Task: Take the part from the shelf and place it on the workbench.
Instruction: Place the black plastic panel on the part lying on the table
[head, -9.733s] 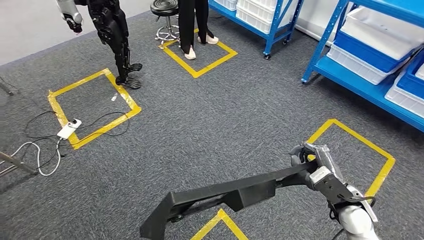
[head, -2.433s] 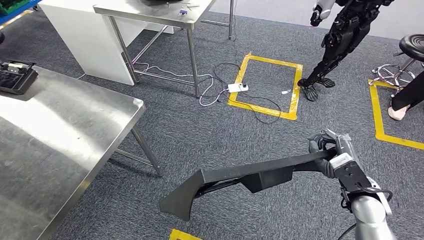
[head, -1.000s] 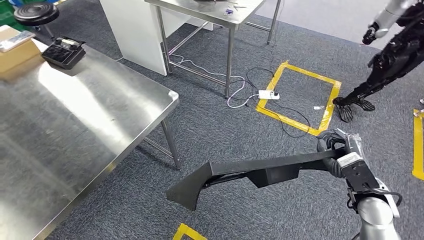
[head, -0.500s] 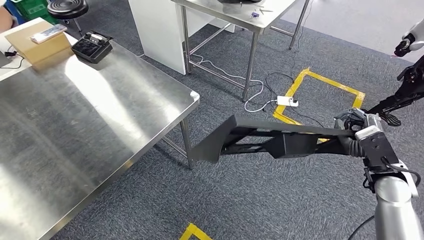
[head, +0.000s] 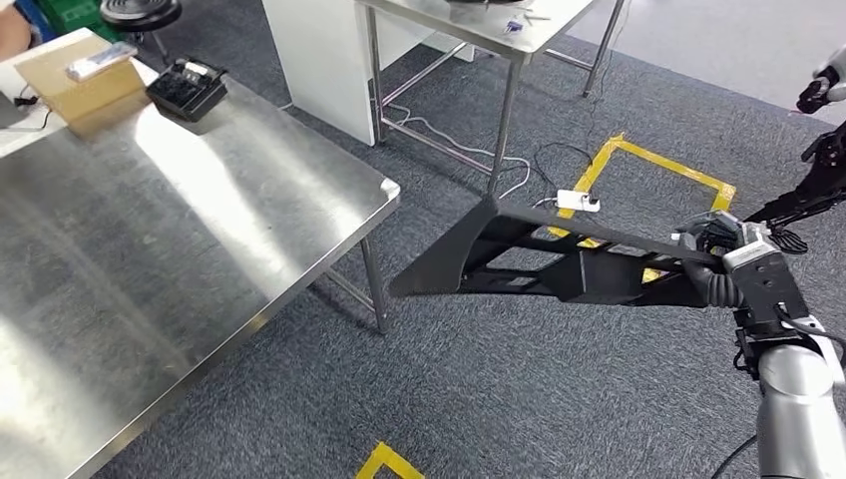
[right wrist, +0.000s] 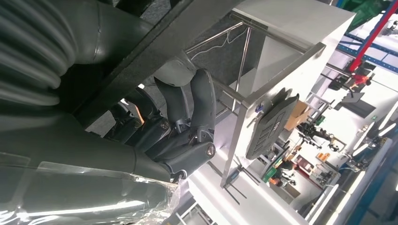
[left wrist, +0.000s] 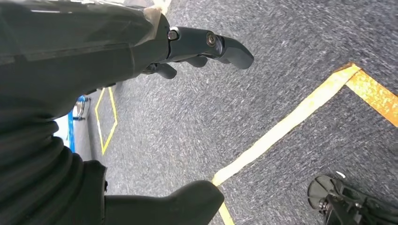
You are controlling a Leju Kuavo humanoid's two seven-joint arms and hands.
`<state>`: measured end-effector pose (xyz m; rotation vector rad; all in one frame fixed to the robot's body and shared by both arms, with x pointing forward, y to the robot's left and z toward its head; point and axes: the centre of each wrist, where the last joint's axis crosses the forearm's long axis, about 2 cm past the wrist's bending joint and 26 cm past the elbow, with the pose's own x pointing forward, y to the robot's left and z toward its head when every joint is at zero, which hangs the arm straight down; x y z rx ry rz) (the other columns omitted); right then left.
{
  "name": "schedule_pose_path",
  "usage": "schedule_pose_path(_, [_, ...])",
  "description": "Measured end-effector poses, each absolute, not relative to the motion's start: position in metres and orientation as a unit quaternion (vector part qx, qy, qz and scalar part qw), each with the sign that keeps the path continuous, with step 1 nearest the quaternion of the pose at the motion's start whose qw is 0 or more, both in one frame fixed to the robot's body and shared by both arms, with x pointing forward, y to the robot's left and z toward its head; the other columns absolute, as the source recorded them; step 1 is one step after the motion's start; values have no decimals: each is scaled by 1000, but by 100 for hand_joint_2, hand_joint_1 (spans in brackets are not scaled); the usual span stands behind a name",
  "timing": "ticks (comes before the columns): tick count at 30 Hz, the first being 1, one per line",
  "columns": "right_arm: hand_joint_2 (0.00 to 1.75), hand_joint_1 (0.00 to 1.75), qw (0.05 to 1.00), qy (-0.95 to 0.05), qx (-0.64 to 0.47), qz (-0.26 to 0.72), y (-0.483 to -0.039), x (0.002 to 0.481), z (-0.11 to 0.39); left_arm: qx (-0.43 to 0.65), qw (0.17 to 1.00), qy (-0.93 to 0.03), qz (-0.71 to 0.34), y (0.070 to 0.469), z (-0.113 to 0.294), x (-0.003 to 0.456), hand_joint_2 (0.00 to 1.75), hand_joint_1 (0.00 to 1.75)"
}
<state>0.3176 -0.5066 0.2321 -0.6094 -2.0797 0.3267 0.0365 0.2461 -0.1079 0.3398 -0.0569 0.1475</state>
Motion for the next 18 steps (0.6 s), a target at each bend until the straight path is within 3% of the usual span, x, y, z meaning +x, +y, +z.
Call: schedule_pose_path(18, [175, 175, 474, -831, -271, 107, -530, 309, 230, 163, 984, -31, 58, 251, -108, 37, 175, 0])
